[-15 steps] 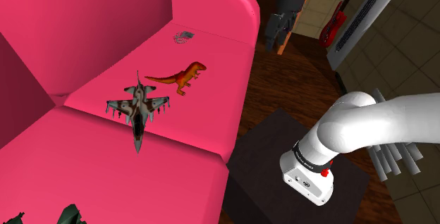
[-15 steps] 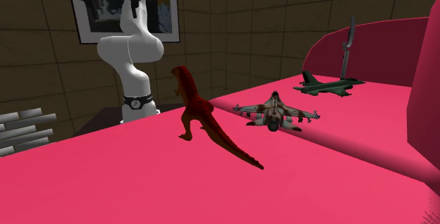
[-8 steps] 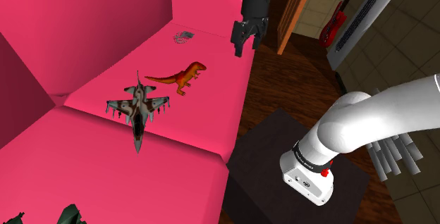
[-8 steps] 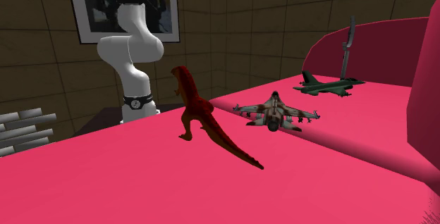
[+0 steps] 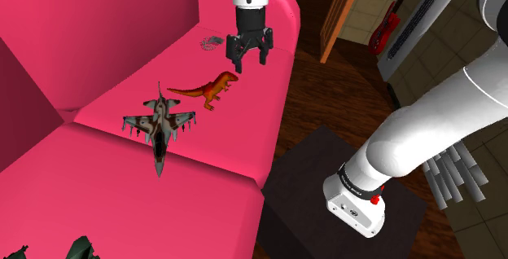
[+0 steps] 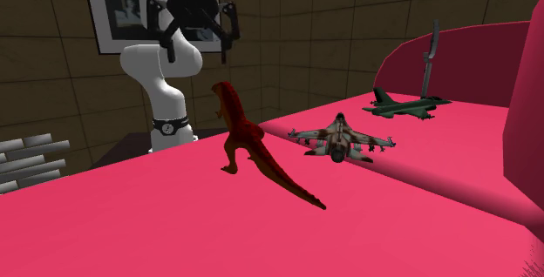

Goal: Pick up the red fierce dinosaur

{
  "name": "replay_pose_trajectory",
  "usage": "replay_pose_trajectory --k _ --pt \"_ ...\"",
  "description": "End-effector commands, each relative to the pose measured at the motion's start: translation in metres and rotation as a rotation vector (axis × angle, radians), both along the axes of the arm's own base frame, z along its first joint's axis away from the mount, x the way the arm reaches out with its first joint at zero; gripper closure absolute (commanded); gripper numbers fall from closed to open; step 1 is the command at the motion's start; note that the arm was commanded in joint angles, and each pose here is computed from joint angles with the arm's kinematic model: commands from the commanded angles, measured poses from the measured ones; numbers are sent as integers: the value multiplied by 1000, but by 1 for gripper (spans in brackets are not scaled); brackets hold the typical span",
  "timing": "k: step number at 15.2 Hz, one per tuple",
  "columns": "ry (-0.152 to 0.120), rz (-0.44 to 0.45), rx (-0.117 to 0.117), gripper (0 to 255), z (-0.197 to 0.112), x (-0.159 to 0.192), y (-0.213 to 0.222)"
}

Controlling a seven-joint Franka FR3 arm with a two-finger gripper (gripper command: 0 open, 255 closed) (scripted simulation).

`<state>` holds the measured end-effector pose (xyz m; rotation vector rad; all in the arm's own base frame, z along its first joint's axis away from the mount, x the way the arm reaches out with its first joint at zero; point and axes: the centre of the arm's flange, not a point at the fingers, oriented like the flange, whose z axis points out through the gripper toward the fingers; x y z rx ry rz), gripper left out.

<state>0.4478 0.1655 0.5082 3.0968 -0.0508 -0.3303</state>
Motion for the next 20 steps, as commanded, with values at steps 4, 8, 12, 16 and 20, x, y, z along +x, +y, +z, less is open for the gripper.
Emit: replay_pose_trajectory --k 4,8,12,16,20 --pt "43 -53 -32 0 -38 50 43" --pt "77 -94 -58 0 -68 91 72" --pt "91 -112 -70 0 -92 108 83" --pt "91 -112 -70 0 -113 108 83" --pt "91 -112 -70 255 -122 109 83"
